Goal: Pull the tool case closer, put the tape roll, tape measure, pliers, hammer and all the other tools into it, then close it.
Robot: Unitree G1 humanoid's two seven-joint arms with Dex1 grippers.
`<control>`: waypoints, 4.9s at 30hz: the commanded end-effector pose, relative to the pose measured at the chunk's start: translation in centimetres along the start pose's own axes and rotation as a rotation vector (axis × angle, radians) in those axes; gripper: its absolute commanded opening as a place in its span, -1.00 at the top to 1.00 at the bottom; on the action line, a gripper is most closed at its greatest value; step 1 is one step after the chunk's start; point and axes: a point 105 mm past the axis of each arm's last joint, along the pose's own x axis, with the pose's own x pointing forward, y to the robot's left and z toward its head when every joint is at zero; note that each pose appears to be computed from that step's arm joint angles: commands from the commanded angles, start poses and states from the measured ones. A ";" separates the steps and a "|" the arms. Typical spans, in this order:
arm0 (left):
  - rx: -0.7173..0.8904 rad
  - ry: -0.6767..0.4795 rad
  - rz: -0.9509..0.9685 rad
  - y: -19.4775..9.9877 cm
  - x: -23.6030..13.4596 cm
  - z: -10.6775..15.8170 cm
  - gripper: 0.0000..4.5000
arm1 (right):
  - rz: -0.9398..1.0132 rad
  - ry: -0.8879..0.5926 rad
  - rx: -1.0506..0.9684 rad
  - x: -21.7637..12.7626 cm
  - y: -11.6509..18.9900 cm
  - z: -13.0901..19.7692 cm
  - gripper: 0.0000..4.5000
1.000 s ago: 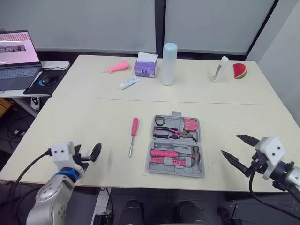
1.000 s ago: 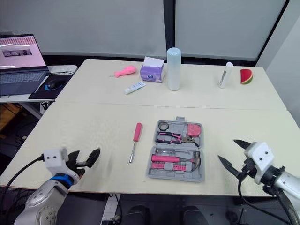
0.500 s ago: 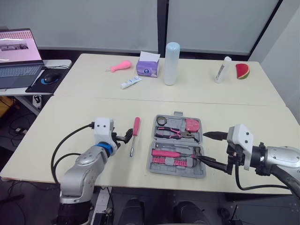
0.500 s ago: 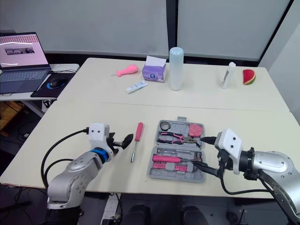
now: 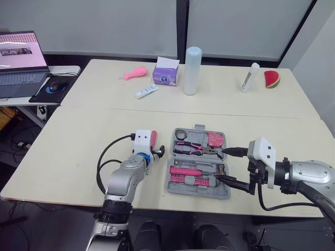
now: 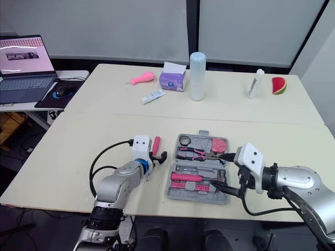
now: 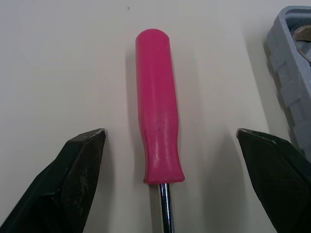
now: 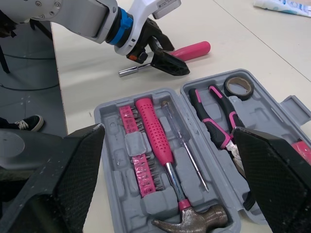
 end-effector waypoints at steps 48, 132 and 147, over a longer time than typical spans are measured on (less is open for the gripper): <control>0.179 0.153 -0.191 1.0 -6.3 -4.1 0.74 | 0.085 0.004 -0.063 -0.4 1.7 1.4 -1.00; 2.406 -0.098 -1.178 4.6 -5.0 8.1 0.79 | 0.102 0.068 0.009 2.4 4.4 2.4 -1.00; 2.150 -0.241 -1.192 6.0 -7.3 5.9 0.79 | 0.099 0.055 0.046 3.9 4.2 2.4 -1.00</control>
